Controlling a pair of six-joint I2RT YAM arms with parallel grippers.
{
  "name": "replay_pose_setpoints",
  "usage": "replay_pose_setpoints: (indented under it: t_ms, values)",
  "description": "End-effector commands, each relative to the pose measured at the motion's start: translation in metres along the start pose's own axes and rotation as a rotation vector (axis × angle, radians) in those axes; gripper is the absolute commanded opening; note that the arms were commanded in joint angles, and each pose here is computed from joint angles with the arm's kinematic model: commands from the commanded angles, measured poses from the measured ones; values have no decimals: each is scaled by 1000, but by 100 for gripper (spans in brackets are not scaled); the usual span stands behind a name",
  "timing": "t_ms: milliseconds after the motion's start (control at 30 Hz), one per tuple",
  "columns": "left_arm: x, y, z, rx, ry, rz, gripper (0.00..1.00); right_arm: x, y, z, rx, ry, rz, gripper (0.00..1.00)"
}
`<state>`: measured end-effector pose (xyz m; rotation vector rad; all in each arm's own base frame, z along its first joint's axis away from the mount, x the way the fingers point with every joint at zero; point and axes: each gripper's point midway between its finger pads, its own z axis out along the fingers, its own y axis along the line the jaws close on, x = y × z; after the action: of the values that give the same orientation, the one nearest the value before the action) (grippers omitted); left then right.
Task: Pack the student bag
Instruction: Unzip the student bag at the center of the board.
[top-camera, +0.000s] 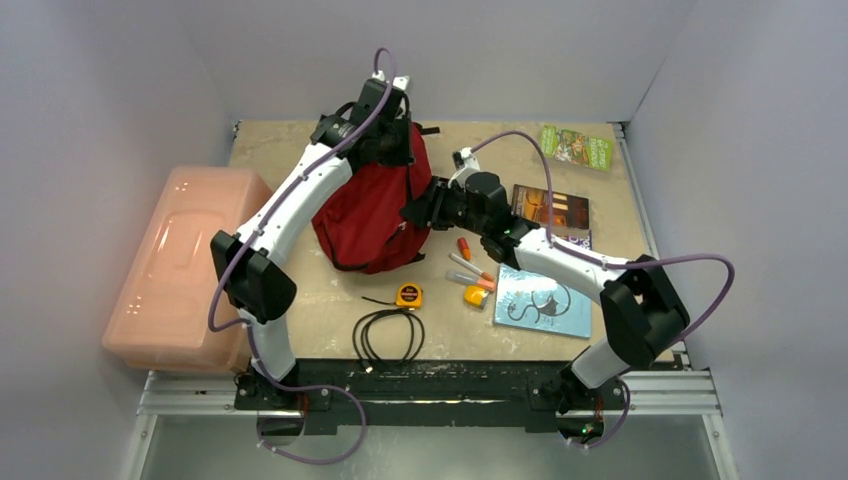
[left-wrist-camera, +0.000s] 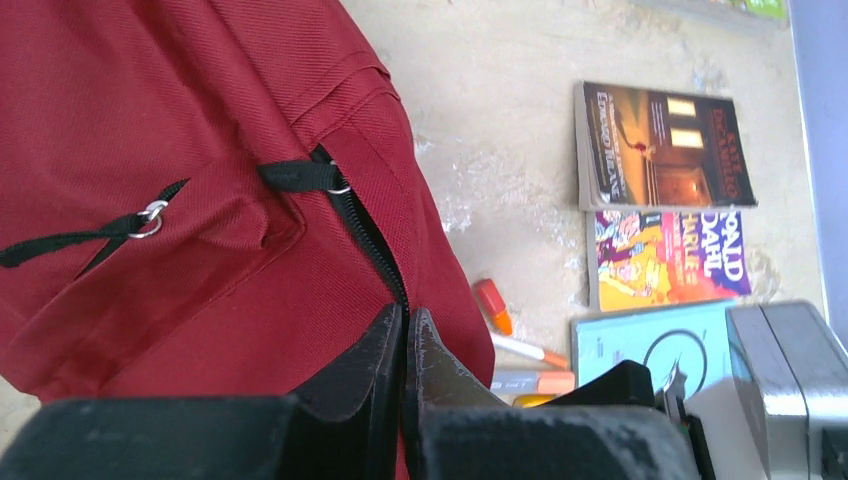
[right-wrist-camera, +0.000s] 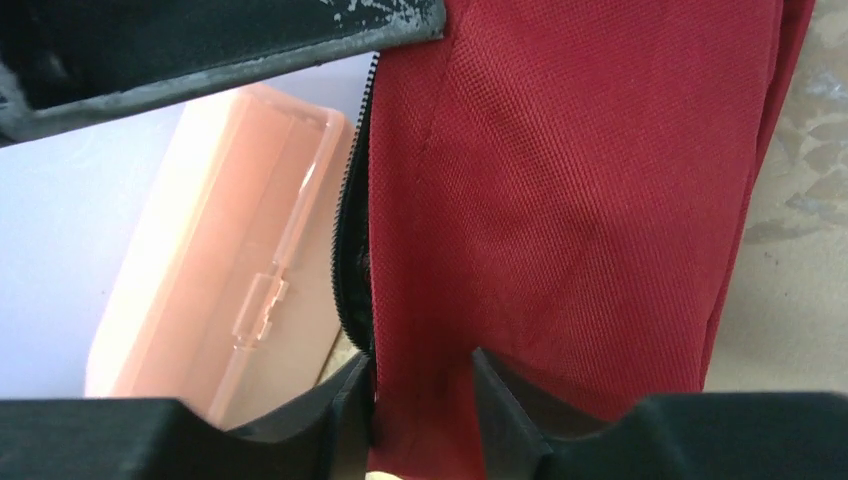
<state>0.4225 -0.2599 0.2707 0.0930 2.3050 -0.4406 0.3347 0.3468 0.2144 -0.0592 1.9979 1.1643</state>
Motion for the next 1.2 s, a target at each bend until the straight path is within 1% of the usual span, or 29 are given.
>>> replay_pose_setpoints:
  t_ms: [0, 33, 67, 100, 133, 167, 200, 233, 267, 300, 367, 400, 533, 600, 700, 833, 1000, 1167]
  values:
    - [-19, -22, -21, 125, -50, 82, 0, -6, 18, -2, -75, -10, 6, 34]
    - [-15, -21, -23, 130, -32, 106, 0, -2, 21, -2, -105, 1, 11, 21]
    - [-10, -19, -24, 131, -8, 135, 6, 2, 22, -1, -126, 14, 14, 9]
    - [-2, -14, -26, 120, 20, 154, 21, 3, 23, -1, -129, 27, 21, 0]
    - [8, -9, -30, 111, 45, 171, 35, 7, 22, -1, -125, 46, 27, 0]
    - [14, -4, -42, 111, 44, 181, 53, 8, 24, -2, -137, 53, 26, 0]
    - [30, 1, -42, 112, 71, 190, 62, 10, 26, -4, -150, 63, 31, 0]
    - [40, 2, -49, 140, 63, 196, 70, 10, 27, -5, -158, 67, 40, 0]
    - [44, -1, -65, 187, 18, 200, 76, 10, 28, -7, -165, 67, 45, 0]
    - [57, -1, -72, 232, 18, 194, 77, 11, 28, -9, -177, 71, 48, 0]
    - [84, -4, -85, 329, 26, 175, 72, 12, 24, -10, -189, 90, 58, 0]
    - [95, -3, -89, 353, 36, 159, 71, 13, 23, -10, -201, 104, 64, 0]
    - [121, -3, -98, 439, 74, 95, 61, 18, 20, -11, -247, 155, 75, 0]
    - [128, -4, -94, 464, 94, 77, 60, 19, 19, -11, -260, 165, 72, 0]
    - [136, -2, -84, 462, 143, 77, 53, 20, 18, -12, -278, 176, 71, 0]
    - [142, -5, -72, 501, 180, 65, 51, 22, 19, -12, -307, 194, 73, 0]
    - [145, -5, -62, 520, 222, 43, 33, 22, 19, -13, -322, 200, 67, 0]
    - [148, -1, -58, 508, 238, 32, 23, 23, 18, -14, -329, 206, 61, 0]
